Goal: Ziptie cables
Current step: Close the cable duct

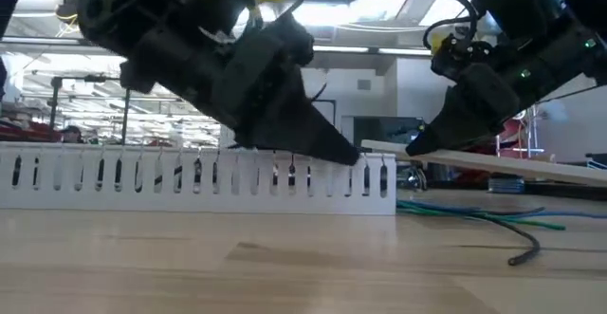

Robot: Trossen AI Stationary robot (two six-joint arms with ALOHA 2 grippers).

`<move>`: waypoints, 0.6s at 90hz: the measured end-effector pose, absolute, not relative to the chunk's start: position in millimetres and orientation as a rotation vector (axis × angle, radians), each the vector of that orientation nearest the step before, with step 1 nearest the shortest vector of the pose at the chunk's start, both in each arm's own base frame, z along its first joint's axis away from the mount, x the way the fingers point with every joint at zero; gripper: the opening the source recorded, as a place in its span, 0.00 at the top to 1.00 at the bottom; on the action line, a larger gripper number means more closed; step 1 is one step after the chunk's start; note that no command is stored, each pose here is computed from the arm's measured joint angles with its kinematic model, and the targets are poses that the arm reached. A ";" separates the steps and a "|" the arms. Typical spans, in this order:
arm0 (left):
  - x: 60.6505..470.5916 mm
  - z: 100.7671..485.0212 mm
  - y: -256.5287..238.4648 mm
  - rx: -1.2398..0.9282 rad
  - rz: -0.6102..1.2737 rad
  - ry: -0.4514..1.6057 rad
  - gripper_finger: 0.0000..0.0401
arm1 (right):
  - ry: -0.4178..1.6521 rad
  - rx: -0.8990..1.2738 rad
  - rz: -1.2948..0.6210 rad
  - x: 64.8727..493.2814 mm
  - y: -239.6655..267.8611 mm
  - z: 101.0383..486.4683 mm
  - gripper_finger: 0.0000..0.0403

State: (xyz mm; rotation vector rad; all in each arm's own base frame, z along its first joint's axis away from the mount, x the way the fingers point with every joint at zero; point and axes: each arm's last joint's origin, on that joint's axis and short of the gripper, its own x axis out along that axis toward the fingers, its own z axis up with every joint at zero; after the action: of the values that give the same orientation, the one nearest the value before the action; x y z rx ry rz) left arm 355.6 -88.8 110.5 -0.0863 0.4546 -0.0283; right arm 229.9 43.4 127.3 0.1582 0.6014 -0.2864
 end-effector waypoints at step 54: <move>368.0 101.8 -91.5 -0.053 -0.021 0.466 0.48 | 0.614 0.180 -0.175 231.7 46.8 128.7 0.43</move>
State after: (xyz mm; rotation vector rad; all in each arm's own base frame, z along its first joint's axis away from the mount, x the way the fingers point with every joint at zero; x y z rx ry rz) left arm 368.0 -91.5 101.8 -0.0534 0.4655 -0.0212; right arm 231.7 46.8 128.7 0.1797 0.6143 -0.1754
